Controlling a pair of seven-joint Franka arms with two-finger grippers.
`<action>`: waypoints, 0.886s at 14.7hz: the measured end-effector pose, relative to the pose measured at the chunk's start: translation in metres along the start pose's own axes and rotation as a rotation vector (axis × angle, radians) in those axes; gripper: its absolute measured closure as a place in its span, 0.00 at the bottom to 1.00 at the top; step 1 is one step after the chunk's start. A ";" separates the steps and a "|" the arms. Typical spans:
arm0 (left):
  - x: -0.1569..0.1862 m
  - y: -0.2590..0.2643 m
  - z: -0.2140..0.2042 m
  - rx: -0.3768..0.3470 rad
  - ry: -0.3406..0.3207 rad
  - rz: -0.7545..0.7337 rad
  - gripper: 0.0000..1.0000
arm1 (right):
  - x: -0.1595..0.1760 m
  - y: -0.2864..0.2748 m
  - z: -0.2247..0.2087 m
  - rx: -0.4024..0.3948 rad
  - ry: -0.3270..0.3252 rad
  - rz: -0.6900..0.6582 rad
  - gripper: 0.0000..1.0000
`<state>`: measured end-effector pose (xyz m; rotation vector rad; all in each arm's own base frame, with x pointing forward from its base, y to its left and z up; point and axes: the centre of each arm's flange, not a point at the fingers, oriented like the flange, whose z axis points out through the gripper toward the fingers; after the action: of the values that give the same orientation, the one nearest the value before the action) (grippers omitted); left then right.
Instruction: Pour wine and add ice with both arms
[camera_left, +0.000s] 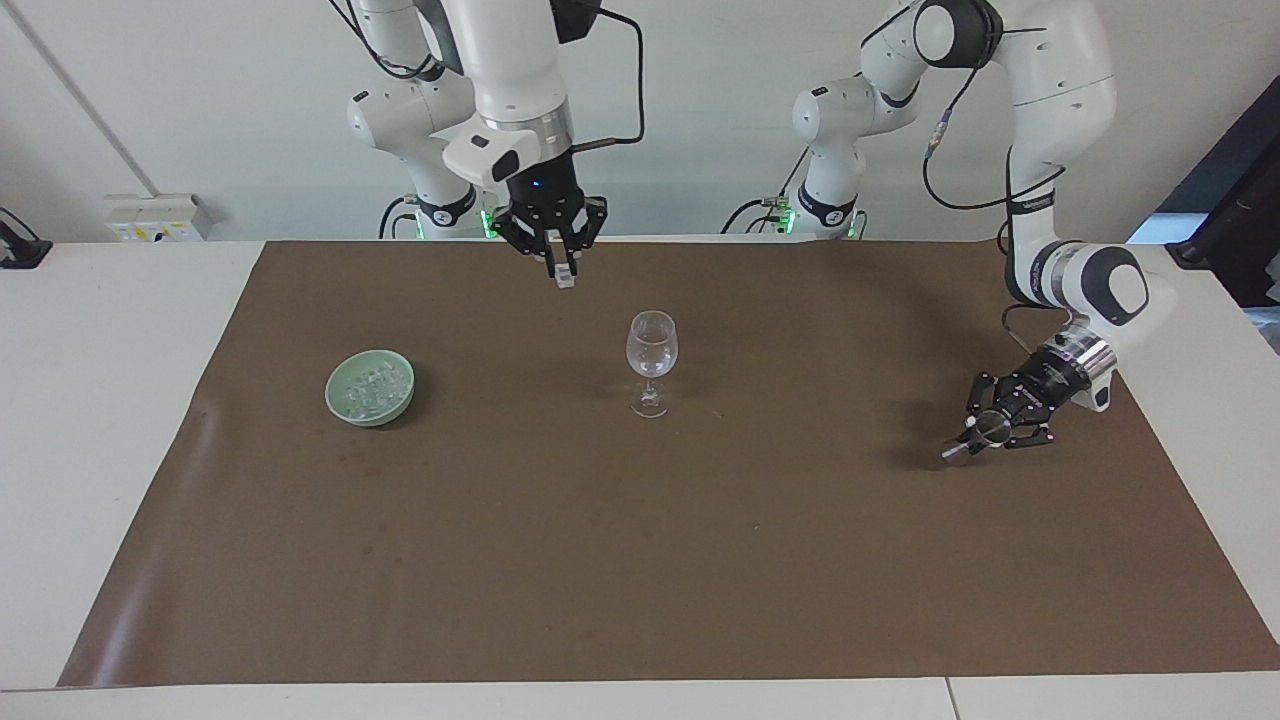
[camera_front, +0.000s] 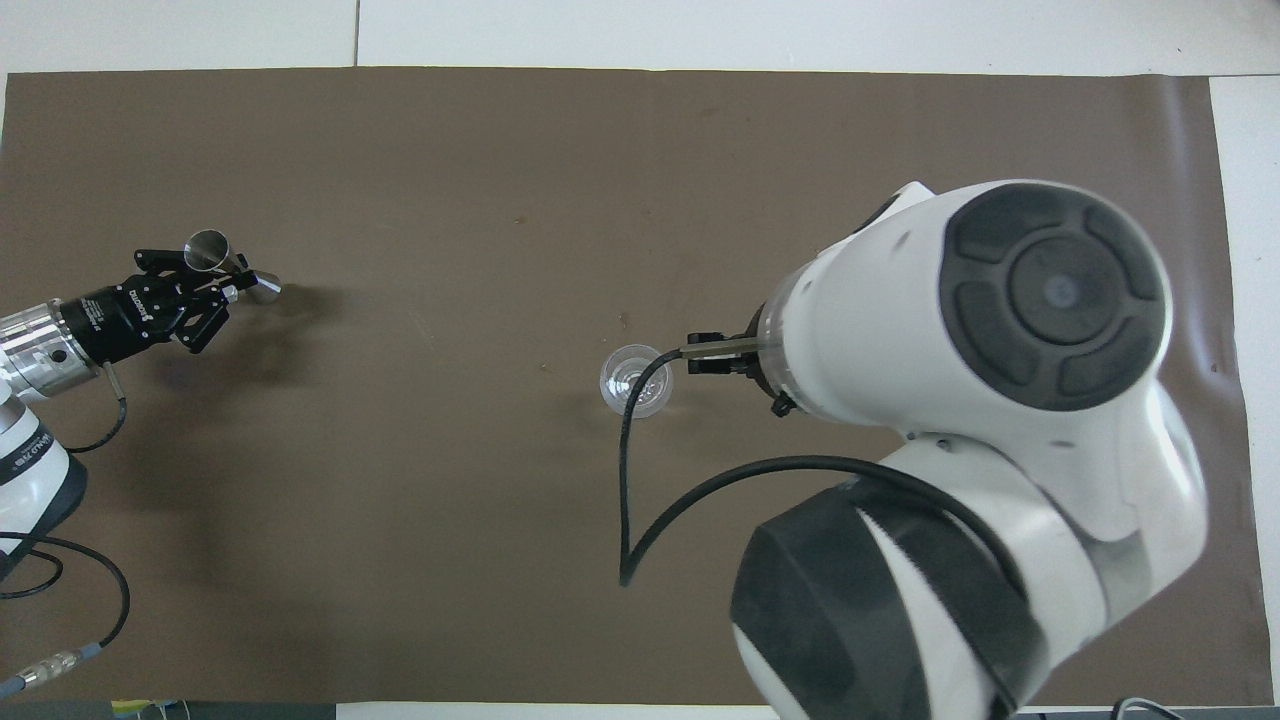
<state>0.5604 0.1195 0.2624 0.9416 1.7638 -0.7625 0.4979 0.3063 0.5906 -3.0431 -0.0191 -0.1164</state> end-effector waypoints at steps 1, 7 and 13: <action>0.008 -0.009 0.001 -0.007 -0.009 0.003 0.79 | -0.002 -0.014 0.011 -0.002 0.001 -0.005 0.78; 0.021 -0.040 -0.005 -0.024 -0.029 0.097 0.79 | 0.007 -0.055 0.069 -0.007 0.022 0.027 0.78; 0.022 -0.045 -0.010 -0.029 -0.030 0.125 0.79 | -0.003 -0.068 0.083 -0.018 0.003 0.004 0.78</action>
<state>0.5118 0.1102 0.2485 1.0059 1.6694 -0.6654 0.5005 0.3821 0.5145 -3.0608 -0.0114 -0.1214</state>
